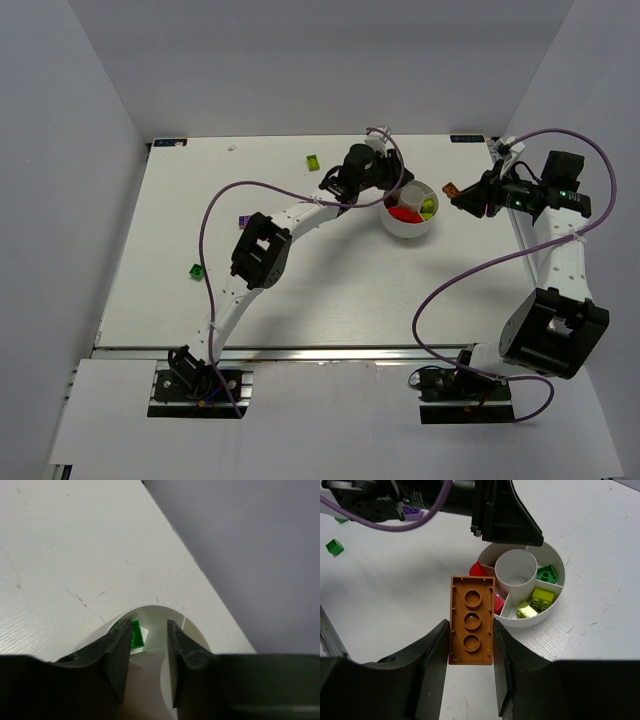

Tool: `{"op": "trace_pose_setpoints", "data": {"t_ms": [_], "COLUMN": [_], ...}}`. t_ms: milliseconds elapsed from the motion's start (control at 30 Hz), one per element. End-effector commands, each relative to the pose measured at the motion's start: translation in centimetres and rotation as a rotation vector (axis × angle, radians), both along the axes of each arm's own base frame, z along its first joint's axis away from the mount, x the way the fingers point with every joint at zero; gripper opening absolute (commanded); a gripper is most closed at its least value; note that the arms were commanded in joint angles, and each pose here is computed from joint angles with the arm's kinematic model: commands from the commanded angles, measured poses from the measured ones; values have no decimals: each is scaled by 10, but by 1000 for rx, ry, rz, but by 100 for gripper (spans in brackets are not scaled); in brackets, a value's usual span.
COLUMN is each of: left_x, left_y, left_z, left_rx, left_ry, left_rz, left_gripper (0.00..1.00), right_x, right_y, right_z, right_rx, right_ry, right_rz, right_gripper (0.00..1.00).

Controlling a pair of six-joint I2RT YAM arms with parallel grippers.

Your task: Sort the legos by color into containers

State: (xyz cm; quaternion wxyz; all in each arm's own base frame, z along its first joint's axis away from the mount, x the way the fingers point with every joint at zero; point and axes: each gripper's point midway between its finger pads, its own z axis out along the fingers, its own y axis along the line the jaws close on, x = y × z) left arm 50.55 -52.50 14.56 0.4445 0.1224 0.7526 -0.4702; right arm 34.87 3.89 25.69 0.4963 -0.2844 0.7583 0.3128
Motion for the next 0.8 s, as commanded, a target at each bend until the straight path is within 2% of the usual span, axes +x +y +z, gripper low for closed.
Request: {"op": "trace_pose_setpoints", "data": {"t_ms": [0, 33, 100, 133, 167, 200, 267, 300, 400, 467, 500, 567, 767], "left_x": [-4, -5, -8, -15, -19, -23, -40, -47, -75, -95, -102, -112, -127], "left_y": [19, 30, 43, 56, 62, 69, 81, 83, 87, 86, 89, 89, 88], "left_z": [118, 144, 144, 179, 184, 167, 191, 179, 184, 170, 173, 161, 141], "left_rx": [-90, -114, -103, -142, -146, -119, -158, -148, -182, -217, -234, -254, -269], "left_ry": [-148, -177, -164, -206, -207, -172, -165, -124, -39, 46, 65, 137, 216], "left_rz": [36, 50, 69, 79, 84, 90, 62, 44, -38, -101, -117, -141, -190], "left_gripper": [40, 39, 40, 47, 51, 54, 58, 58, 60, 61, 65, 66, 67], "right_x": [1, 4, 7, 10, 11, 14, 21, 24, 31, 36, 35, 39, 32], "right_y": [4, 4, 11, 10, 14, 15, 18, 20, 29, 38, 42, 51, 82], "right_z": [1, 1, -4, -7, -7, -10, -12, -12, -15, -15, -16, -12, -3], "right_rx": [-35, -62, -105, -136, -155, -172, -214, -226, -279, -314, -323, -331, -322], "right_ry": [-38, -44, -58, -57, -69, -76, -104, -114, -162, -207, -218, -257, -361], "right_rz": [31, 30, 61, 55, 69, 73, 71, 71, 69, 80, 85, 93, 144], "right_gripper": [0, 0, 0, 0, 0, 0, 0, 0, 0, 0, 0, 0, 0]}}
